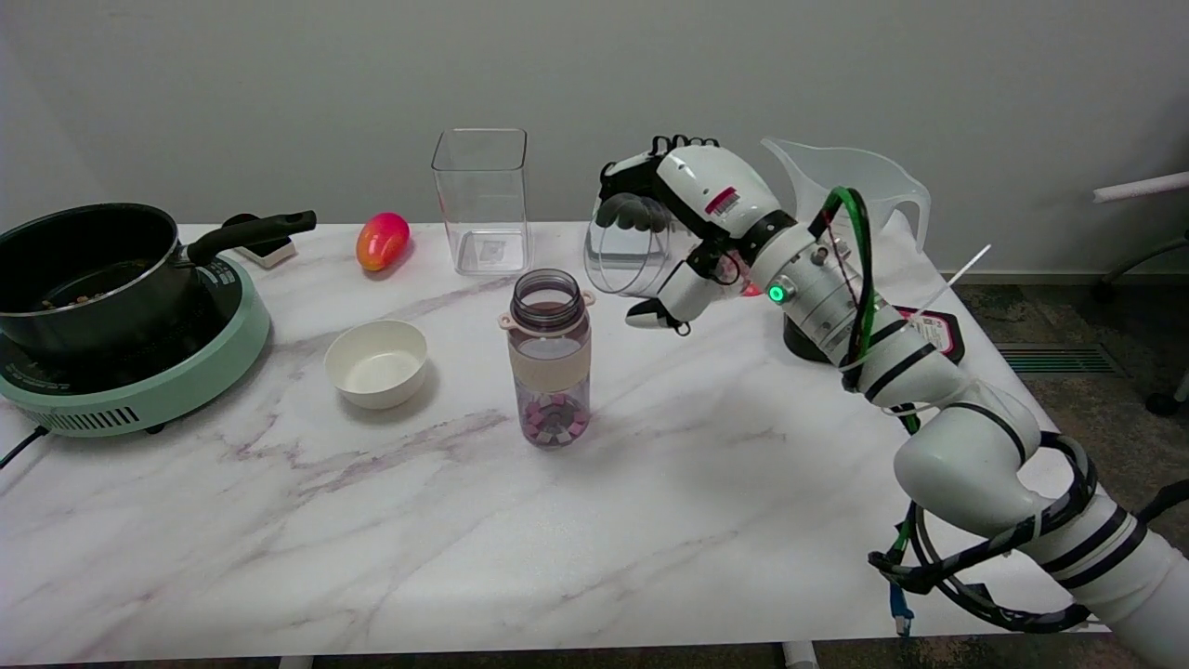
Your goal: Pour the contents of the measuring cup into the bottle.
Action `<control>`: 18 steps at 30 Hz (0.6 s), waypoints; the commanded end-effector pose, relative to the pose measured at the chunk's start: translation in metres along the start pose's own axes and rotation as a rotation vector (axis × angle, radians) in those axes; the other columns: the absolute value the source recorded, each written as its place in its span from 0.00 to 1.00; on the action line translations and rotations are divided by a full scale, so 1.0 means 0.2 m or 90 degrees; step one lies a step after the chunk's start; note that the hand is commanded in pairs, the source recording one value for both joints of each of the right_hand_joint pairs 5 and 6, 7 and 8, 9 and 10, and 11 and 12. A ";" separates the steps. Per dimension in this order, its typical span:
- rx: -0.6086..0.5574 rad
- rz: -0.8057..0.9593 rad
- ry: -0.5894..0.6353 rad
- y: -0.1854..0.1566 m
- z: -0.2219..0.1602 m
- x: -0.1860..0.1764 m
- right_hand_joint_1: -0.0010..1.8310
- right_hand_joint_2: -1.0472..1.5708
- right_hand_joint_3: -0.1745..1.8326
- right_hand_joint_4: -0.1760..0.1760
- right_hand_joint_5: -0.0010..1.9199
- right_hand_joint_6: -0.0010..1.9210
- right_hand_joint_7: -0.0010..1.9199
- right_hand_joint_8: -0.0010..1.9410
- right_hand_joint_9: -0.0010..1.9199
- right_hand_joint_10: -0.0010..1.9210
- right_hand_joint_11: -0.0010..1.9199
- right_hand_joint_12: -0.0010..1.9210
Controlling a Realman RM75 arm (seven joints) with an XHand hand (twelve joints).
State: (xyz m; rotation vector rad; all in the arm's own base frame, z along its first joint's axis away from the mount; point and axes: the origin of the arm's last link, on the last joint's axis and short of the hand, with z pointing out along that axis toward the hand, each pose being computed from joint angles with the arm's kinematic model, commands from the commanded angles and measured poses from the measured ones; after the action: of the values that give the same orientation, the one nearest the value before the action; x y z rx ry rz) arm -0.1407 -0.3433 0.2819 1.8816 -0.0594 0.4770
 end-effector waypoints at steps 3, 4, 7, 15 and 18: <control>0.016 -0.069 -0.060 -0.04 0.13 -0.03 0.85 0.48 0.76 0.50 0.67 0.67 0.68 0.67 0.64 0.64 0.53 0.53; 0.017 -0.079 -0.063 -0.03 0.13 -0.03 0.85 0.48 0.76 0.50 0.67 0.67 0.68 0.67 0.64 0.64 0.53 0.53; 0.018 -0.096 -0.066 -0.03 0.14 -0.04 0.85 0.47 0.77 0.50 0.67 0.67 0.68 0.67 0.64 0.64 0.53 0.53; 0.019 -0.120 -0.056 -0.02 0.16 -0.01 0.85 0.46 0.78 0.50 0.67 0.67 0.68 0.67 0.64 0.64 0.53 0.53; 0.021 -0.136 -0.048 -0.03 0.17 0.02 0.85 0.46 0.78 0.50 0.67 0.67 0.67 0.67 0.64 0.64 0.53 0.53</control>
State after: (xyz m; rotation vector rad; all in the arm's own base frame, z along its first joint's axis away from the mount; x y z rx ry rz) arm -0.1371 -0.3631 0.2697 1.9137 -0.0024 0.3359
